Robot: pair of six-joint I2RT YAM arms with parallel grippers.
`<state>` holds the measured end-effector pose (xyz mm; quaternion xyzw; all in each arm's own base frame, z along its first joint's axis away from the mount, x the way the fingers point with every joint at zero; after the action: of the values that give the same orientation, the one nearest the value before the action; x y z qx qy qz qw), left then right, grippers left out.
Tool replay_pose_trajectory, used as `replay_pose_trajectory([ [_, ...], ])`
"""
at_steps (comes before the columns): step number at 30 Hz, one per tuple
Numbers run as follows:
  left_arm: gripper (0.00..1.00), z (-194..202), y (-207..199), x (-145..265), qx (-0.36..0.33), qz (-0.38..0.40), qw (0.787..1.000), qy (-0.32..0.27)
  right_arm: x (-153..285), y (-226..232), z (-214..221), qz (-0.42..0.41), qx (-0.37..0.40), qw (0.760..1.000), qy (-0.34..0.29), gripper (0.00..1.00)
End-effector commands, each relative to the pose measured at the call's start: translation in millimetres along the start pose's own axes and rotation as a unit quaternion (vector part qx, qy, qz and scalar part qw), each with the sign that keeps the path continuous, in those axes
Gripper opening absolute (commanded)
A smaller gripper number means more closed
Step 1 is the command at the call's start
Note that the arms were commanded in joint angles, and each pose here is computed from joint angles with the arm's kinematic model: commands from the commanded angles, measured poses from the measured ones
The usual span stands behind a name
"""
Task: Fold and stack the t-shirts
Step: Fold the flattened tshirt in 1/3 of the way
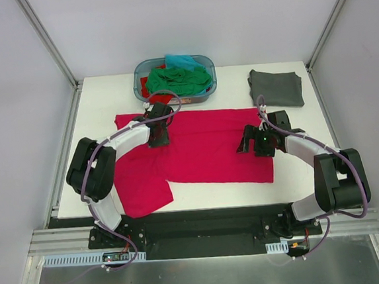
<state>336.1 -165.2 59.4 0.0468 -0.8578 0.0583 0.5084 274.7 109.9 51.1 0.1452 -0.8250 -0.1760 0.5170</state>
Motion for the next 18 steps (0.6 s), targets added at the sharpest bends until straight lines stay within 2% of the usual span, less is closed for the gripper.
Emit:
replay_pose_trajectory([
  [1, 0.38, -5, 2, 2, -0.016, -0.008, 1.000, 0.001, -3, -14, 26, 0.024, -0.020, 0.998, 0.055, 0.96],
  [5, 0.31, -4, 8, -5, -0.022, -0.031, 0.999, 0.000, -3, -14, 26, 0.023, -0.021, 0.998, 0.056, 0.96],
  [9, 0.18, -15, 15, -2, -0.018, -0.050, 0.999, -0.012, -2, -14, 25, 0.021, -0.022, 0.998, 0.057, 0.96],
  [14, 0.18, -36, 19, 6, -0.016, -0.056, 0.998, -0.039, -2, -14, 26, 0.021, -0.025, 0.998, 0.058, 0.96],
  [18, 0.15, -57, 29, 0, -0.010, -0.063, 0.997, -0.036, -2, -15, 26, 0.020, -0.025, 0.998, 0.060, 0.96],
])
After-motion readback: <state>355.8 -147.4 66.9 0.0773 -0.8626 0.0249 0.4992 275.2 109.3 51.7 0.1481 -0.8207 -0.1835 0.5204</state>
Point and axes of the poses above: each gripper's point midway between its finger pads, its own x axis back along the fingers, its own y axis along the line the jaws close on, z = x × y, the point moved 2 cm from there along x, back along the fingers, and after that the axes turned 2 degrees about x, right-handed, at the moved point
